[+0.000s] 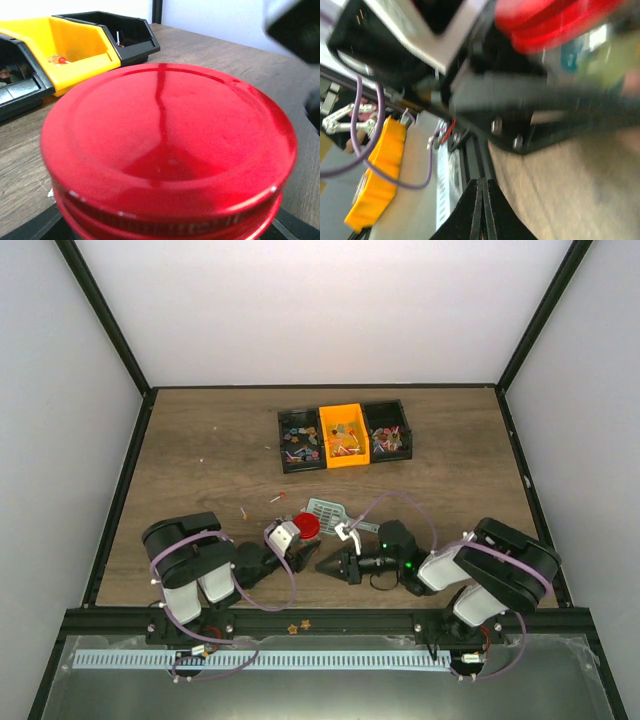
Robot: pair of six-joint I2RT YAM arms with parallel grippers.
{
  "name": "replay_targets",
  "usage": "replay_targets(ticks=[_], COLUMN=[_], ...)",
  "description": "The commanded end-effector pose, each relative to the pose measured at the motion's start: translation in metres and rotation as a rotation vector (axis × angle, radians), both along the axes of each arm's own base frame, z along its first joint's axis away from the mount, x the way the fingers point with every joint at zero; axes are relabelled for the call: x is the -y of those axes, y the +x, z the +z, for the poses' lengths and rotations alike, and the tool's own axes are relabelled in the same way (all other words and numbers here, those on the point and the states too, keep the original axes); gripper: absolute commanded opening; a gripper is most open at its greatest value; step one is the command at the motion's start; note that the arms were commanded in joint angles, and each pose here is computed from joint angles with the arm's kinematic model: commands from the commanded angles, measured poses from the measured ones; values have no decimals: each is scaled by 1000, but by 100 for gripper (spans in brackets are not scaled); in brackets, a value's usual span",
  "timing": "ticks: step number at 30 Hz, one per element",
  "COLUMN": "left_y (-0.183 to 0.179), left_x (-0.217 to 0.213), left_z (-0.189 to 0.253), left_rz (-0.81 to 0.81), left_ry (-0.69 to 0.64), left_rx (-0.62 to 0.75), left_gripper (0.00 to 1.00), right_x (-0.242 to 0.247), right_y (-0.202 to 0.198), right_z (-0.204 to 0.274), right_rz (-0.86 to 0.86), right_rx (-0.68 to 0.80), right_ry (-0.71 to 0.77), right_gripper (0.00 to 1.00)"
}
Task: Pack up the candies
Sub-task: Screw the bottle lid onto the packing bottle.
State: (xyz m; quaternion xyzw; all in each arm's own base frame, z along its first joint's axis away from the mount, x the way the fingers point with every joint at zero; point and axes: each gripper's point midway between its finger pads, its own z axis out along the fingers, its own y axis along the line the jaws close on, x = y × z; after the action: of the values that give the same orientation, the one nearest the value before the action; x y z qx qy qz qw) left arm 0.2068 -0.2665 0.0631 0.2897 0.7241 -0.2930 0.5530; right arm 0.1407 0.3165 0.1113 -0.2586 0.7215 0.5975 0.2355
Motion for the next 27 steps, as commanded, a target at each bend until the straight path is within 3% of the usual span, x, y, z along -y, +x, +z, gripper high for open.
replay_targets(ticks=[1, 7, 12, 15, 19, 27], left_y=[-16, -20, -22, -23, -24, -19], left_x=[-26, -30, -33, -34, -33, -29], left_z=[-6, -4, -4, -5, -5, -9], left_rz=[21, 14, 12, 12, 5, 8], left_ry=[-46, -40, -31, -26, -25, -15], left_rx=[-63, -59, -54, -56, -55, -53], left_gripper=[68, 68, 68, 68, 68, 68], right_x=[6, 11, 21, 26, 15, -11], right_y=[-36, -17, 34, 56, 76, 105], right_z=[-12, 1, 18, 26, 37, 37], right_rz=[119, 3, -152, -201, -197, -154], right_rx=[-77, -30, 9, 35, 79, 117], right_ry=[-22, -17, -32, -39, -54, -99], right_gripper=[1, 1, 1, 18, 24, 23])
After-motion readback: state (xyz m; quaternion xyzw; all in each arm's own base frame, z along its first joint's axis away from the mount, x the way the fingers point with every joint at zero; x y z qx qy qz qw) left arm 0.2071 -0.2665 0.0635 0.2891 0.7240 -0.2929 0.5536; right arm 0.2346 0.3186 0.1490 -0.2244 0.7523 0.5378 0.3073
